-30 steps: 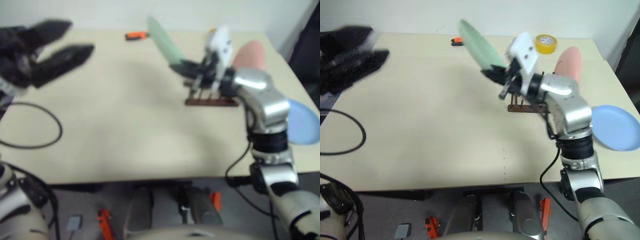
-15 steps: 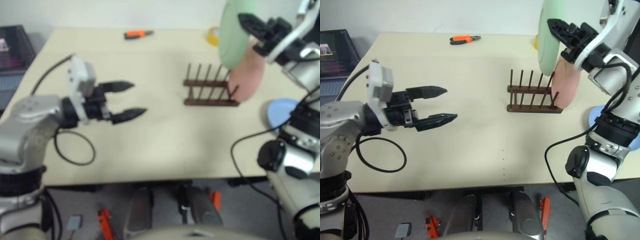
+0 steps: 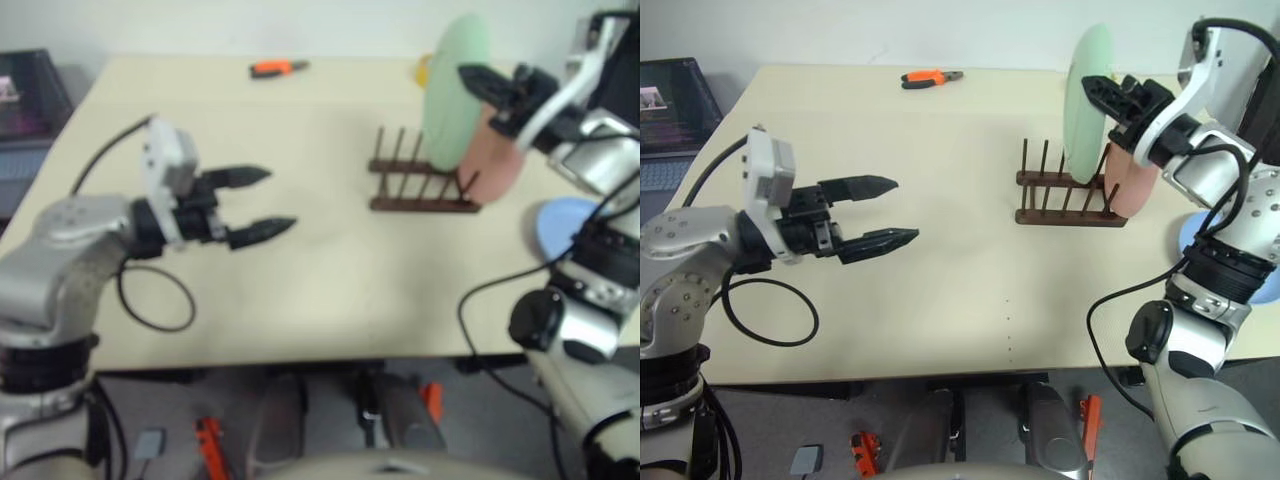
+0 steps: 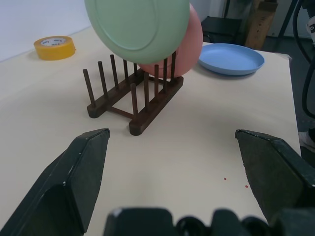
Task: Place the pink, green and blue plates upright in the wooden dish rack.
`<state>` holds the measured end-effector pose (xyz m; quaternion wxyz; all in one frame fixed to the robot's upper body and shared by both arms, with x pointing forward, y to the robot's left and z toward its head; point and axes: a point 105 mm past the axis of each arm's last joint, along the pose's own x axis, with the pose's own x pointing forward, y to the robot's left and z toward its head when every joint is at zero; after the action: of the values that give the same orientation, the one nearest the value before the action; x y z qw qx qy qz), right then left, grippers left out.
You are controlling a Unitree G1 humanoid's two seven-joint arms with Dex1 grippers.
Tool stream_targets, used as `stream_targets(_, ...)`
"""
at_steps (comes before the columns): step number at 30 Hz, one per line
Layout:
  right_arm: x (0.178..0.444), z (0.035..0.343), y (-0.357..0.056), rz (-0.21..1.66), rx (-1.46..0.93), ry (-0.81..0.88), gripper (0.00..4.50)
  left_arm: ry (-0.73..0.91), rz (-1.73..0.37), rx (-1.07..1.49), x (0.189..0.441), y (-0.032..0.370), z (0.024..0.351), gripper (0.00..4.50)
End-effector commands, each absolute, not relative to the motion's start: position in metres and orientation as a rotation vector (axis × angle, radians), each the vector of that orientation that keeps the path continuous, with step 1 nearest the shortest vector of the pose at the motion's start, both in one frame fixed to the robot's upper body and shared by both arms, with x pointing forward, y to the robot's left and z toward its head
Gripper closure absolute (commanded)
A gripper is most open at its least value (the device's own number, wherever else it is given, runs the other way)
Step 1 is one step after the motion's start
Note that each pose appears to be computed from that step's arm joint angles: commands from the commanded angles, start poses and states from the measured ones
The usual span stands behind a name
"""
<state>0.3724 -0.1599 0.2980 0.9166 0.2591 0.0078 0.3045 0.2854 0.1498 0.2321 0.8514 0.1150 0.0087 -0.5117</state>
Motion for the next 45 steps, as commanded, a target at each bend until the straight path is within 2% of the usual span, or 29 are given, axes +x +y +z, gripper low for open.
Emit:
stream_targets(1, 0.367, 0.314, -0.163, 0.637, 0.522, -0.055, 4.50, -0.004, -1.082, 0.264, 0.281, 0.147, 0.237, 0.02)
stream_targets(15, 0.368, 0.322, -0.175, 0.590, 0.531, -0.097, 4.50, -0.007, -1.078, 0.270, 0.282, 0.147, 0.238, 0.02)
stream_targets(35, 0.371, 0.296, -0.182, 0.571, 0.507, -0.010, 4.50, -0.001, -1.085, 0.273, 0.286, 0.144, 0.235, 0.02)
stream_targets(36, 0.371, 0.297, -0.181, 0.578, 0.507, -0.012, 3.95, -0.001, -1.085, 0.273, 0.286, 0.144, 0.235, 0.00)
stream_targets(38, 0.371, 0.299, -0.180, 0.587, 0.499, -0.018, 3.39, -0.001, -1.083, 0.274, 0.286, 0.144, 0.235, 0.00)
stream_targets(43, 0.372, 0.306, -0.182, 0.572, 0.467, -0.053, 1.64, -0.001, -1.078, 0.275, 0.287, 0.145, 0.235, 0.00)
stream_targets(44, 0.372, 0.310, -0.182, 0.573, 0.458, -0.066, 1.33, -0.001, -1.078, 0.276, 0.287, 0.145, 0.235, 0.00)
stream_targets(45, 0.371, 0.312, -0.183, 0.575, 0.453, -0.074, 1.33, -0.001, -1.077, 0.277, 0.288, 0.145, 0.235, 0.00)
